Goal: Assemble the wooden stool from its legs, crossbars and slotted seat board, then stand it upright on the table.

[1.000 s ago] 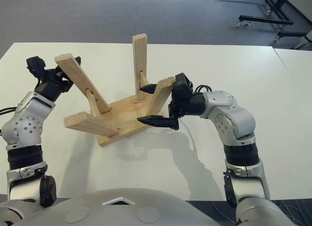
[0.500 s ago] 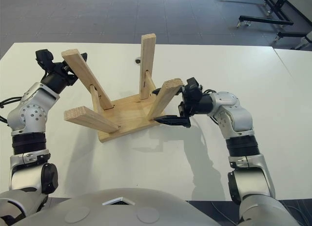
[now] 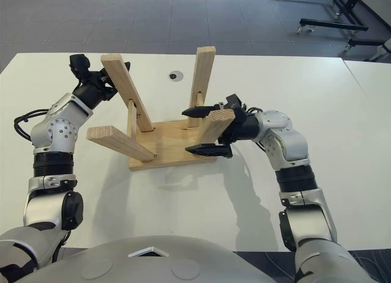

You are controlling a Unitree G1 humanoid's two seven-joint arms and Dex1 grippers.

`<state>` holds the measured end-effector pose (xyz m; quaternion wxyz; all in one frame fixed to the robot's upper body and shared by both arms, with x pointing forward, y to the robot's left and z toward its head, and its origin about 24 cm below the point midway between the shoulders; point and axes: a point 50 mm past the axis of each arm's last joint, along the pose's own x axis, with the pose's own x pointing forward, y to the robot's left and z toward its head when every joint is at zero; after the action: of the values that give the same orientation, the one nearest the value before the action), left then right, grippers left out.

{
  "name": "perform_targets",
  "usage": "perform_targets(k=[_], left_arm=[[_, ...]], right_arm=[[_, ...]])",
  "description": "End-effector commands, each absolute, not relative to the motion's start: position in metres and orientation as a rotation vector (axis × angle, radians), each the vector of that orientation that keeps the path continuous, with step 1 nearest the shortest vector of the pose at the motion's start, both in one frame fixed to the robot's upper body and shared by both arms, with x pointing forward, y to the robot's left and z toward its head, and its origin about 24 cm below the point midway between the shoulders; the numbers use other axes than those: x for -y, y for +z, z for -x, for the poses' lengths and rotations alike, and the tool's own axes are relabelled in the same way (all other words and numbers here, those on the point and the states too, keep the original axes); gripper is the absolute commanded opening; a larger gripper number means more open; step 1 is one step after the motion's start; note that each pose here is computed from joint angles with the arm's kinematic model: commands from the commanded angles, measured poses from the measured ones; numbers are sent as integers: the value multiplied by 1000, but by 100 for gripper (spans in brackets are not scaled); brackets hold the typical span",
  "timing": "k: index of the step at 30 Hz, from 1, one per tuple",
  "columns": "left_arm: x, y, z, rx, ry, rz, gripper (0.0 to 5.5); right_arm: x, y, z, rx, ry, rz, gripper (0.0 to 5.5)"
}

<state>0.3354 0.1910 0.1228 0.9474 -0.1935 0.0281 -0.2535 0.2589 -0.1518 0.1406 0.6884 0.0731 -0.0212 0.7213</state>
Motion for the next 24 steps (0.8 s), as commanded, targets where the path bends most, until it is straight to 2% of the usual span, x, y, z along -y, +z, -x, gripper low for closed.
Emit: perform_targets(k=[1,7,9,13,16,19,22,24], left_arm=[[-207,134,-334,-12,-483,373,257],[-225,155,-323,74,-461,353,257],[-231,164,-315,103,-460,335,257],[-259,167,-283,97,-401,288,257],[-272,142,-245,-36,-435,229,257],[-279,122,-217,-152,-466,151,257],[-286,104,-194,-265,-502,71,257],[-280,96,-185,-325,-577,32,257]], right_arm=[[161,188,-253,238,1510,-183,537],[174,217,-270,393,1298,-343,537],[180,213,-276,386,1194,-352,537],[201,191,-289,333,916,-282,537],[220,161,-284,188,818,-240,537],[237,135,-276,36,789,-86,537],[254,108,-266,-147,875,105,537],[253,104,-261,-195,970,158,537]])
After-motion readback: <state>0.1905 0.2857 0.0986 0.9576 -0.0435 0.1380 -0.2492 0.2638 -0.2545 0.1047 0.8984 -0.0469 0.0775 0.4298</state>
